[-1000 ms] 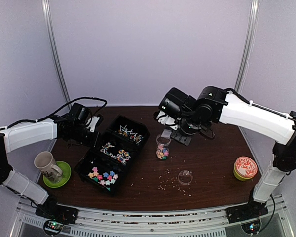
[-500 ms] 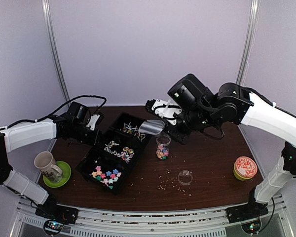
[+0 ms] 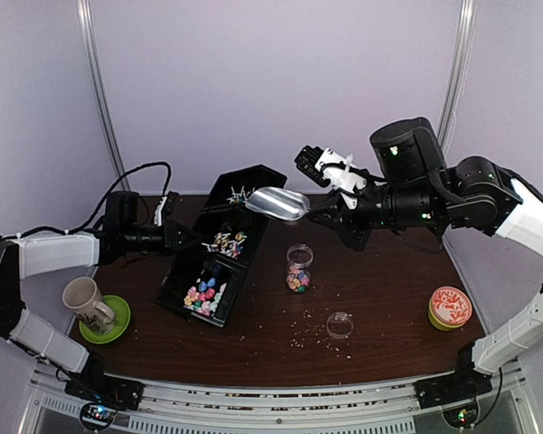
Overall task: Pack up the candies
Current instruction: Adjust the fake candies in the storage box, then scoop the fake candies from the storage box, then place the fake candies in the packing bottle.
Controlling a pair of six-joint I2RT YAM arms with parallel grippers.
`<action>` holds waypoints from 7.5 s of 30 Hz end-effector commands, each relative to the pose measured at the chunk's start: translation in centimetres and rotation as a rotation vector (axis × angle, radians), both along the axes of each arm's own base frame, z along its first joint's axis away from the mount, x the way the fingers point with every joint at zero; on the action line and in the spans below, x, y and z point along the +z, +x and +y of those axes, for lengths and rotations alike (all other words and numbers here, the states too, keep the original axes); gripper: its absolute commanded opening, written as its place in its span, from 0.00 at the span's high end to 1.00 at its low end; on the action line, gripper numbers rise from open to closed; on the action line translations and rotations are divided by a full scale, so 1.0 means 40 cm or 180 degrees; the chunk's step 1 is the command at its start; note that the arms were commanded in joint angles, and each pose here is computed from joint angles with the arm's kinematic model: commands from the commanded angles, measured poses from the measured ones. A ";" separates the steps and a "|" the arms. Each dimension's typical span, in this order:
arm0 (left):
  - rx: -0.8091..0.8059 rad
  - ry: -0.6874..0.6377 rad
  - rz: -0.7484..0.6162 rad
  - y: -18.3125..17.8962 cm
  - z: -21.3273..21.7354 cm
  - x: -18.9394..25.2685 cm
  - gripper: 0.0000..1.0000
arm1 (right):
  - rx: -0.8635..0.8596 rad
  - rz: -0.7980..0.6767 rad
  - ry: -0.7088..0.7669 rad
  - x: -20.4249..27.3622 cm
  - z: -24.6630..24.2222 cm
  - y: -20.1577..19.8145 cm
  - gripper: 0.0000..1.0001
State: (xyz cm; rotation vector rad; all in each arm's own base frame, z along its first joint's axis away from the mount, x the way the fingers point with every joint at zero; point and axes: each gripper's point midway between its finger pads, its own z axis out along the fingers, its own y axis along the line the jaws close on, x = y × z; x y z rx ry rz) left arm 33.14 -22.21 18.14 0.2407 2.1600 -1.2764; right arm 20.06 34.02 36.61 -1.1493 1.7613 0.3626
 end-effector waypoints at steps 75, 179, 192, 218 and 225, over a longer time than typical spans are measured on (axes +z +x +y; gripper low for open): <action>-0.0266 0.1435 -0.0822 -0.029 -0.062 0.059 1.00 | 0.0935 0.0939 -0.1951 -0.658 0.359 -0.018 1.00; 0.0254 0.1824 -0.0330 0.027 0.046 -0.023 1.00 | -0.0509 -0.0355 0.0568 -0.361 0.209 0.136 1.00; 0.0266 0.1819 -0.0322 0.026 0.048 -0.021 1.00 | -0.0810 -0.0373 0.0404 -0.315 0.062 0.144 1.00; 0.0261 0.1858 -0.0279 0.030 0.050 -0.037 1.00 | -0.1384 -0.0156 -0.0161 -0.359 -0.183 0.137 1.00; 0.0251 0.1860 -0.0265 0.031 0.048 -0.041 1.00 | -0.1399 -0.0088 -0.0311 -0.366 -0.203 0.126 1.00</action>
